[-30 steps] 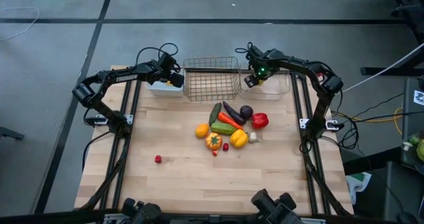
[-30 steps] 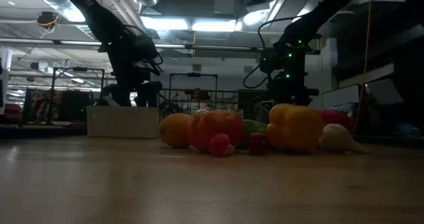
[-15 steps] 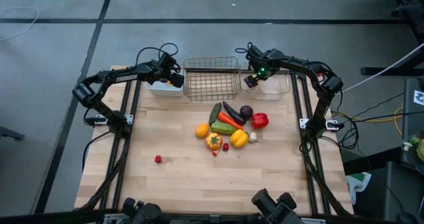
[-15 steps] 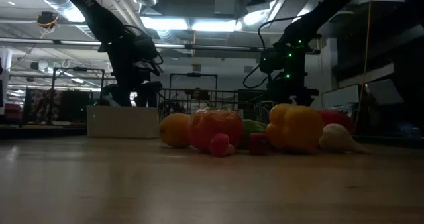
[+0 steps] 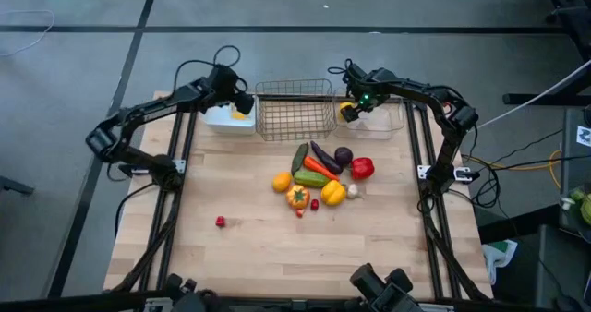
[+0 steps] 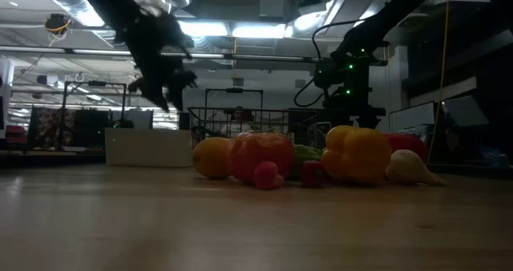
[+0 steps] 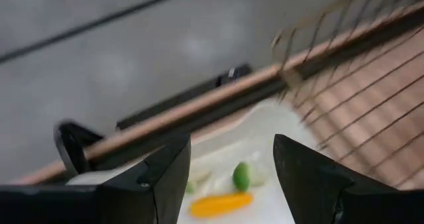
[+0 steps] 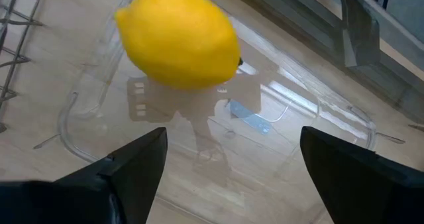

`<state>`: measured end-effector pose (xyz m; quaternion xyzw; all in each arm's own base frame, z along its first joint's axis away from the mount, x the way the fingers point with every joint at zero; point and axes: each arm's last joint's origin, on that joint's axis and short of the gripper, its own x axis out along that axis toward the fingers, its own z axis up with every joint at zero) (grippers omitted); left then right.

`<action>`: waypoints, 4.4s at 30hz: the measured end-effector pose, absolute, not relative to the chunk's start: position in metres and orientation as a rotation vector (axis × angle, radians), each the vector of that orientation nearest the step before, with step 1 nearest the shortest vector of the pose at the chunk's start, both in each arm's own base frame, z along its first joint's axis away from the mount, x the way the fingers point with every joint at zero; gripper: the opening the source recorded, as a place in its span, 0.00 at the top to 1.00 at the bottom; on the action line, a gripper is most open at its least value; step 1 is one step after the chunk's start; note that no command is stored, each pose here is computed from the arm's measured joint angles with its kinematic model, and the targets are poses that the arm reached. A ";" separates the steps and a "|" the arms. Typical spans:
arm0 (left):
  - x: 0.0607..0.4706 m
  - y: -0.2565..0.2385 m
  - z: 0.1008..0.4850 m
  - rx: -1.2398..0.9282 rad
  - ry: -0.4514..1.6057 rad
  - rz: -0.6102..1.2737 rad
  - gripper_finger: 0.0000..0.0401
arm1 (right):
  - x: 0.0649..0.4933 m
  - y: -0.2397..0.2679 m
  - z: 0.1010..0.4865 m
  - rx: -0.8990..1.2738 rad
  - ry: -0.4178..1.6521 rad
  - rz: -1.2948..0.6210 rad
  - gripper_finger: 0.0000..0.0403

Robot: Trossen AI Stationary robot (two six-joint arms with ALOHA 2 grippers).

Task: Sort produce into baskets
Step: Put the left small red bell pepper into the white bin

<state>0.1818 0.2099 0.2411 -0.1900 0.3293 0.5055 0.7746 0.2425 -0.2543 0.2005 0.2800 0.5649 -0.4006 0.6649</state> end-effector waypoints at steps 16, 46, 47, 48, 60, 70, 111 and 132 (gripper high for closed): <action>0.125 0.078 0.291 -0.724 0.950 0.949 0.47 | 0.243 -0.254 0.201 0.632 1.274 -0.904 0.15; 0.192 -0.052 0.239 -0.974 1.456 0.754 0.47 | 0.243 -0.254 0.201 0.633 1.275 -0.903 0.15; 0.196 -0.055 0.235 -0.978 1.474 0.748 0.47 | 0.243 -0.254 0.201 0.633 1.274 -0.903 0.15; 0.200 -0.059 0.231 -0.981 1.497 0.743 0.47 | 0.243 -0.254 0.201 0.633 1.274 -0.903 0.15; 0.224 -0.090 0.188 -0.941 1.659 0.729 0.47 | 0.243 -0.254 0.201 0.634 1.274 -0.902 0.15; 0.232 -0.098 0.162 -0.895 1.717 0.804 0.47 | 0.243 -0.254 0.201 0.635 1.274 -0.900 0.15; 0.242 -0.072 0.174 -0.821 1.616 0.626 0.71 | 0.243 -0.254 0.201 0.613 1.283 -0.885 0.15; 0.205 0.112 0.265 -0.628 0.820 0.804 0.72 | 0.243 -0.253 0.201 0.635 1.274 -0.856 0.15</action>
